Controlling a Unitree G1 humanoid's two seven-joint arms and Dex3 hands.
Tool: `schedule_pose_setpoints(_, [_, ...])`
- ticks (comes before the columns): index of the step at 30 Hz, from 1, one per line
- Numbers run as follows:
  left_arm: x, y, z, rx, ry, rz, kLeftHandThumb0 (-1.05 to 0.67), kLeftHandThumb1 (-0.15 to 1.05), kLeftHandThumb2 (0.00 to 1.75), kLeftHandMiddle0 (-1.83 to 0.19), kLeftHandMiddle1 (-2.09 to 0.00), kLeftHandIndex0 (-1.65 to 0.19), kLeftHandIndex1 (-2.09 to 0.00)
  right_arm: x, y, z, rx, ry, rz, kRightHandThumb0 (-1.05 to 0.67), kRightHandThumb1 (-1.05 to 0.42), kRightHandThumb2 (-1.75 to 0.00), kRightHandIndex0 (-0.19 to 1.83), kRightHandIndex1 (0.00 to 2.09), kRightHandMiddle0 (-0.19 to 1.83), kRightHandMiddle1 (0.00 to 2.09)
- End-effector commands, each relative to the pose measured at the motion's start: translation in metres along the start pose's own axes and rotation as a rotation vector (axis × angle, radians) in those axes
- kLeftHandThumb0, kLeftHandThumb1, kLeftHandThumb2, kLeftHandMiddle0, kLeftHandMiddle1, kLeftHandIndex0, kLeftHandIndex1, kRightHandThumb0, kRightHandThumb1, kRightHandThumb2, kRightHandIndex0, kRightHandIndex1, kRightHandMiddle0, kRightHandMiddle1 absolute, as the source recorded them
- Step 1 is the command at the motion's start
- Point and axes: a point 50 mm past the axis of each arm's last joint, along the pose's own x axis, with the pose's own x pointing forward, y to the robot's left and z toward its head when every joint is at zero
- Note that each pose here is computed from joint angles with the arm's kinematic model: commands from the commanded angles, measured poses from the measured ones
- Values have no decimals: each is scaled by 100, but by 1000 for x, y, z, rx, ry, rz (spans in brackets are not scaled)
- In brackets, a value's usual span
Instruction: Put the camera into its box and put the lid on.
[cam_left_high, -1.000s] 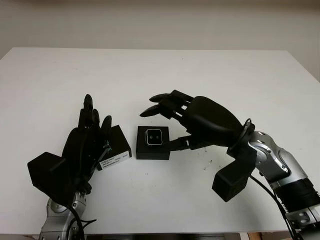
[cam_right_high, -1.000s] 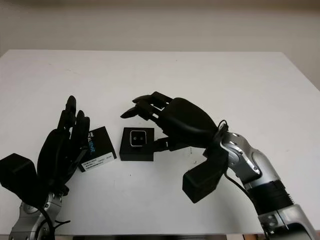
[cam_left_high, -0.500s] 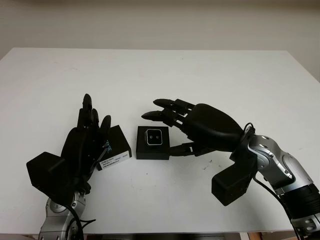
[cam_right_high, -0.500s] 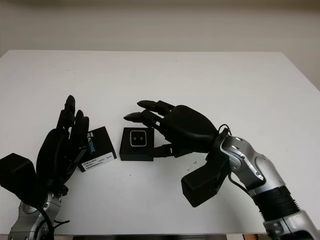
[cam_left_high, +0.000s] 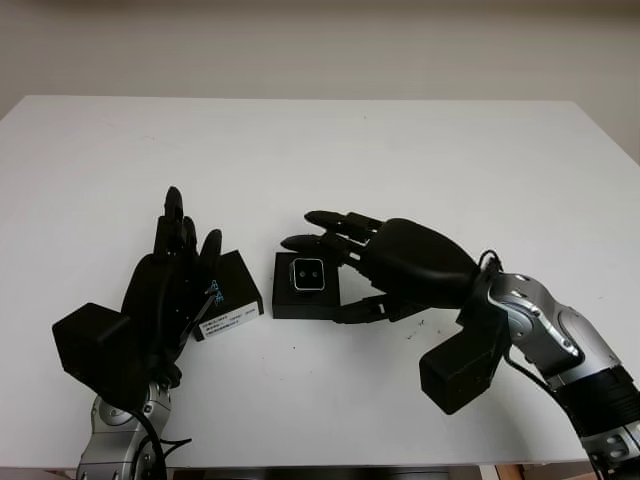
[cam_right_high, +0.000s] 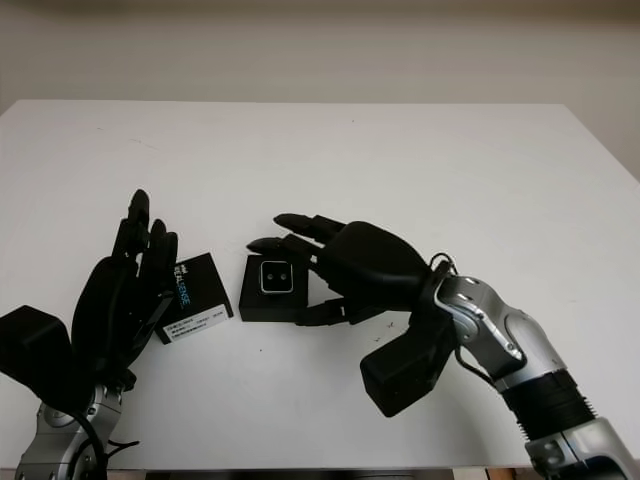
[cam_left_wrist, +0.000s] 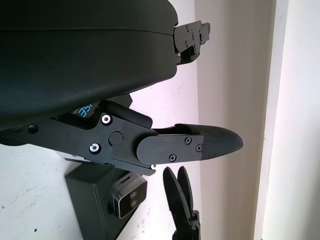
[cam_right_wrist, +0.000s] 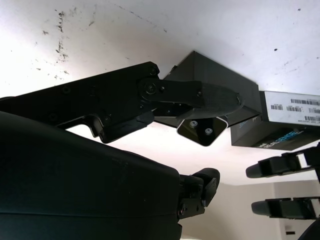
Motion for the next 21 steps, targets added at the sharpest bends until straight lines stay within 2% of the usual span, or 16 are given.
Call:
schedule_pose_setpoints(1, [-1, -2, 3, -1, -12, 2, -68, 105, 41, 19, 0, 19, 0, 0, -5, -2, -13, -7, 8, -73, -105, -46, 10, 10, 1, 40])
schedule_pose_setpoints(13, [-5, -3, 4, 2, -17, -5, -67, 105, 41, 19, 0, 19, 0, 2, -2, 3, -17, -16, 81, -73, -105, -48, 7, 7, 1, 29])
schedule_pose_setpoints(21, [-7, -4, 4, -6, -15, -5, -69, 105, 40, 19, 0, 19, 0, 10, -2, 13, -24, -50, 68, -76, -105, -48, 9, 7, 4, 27])
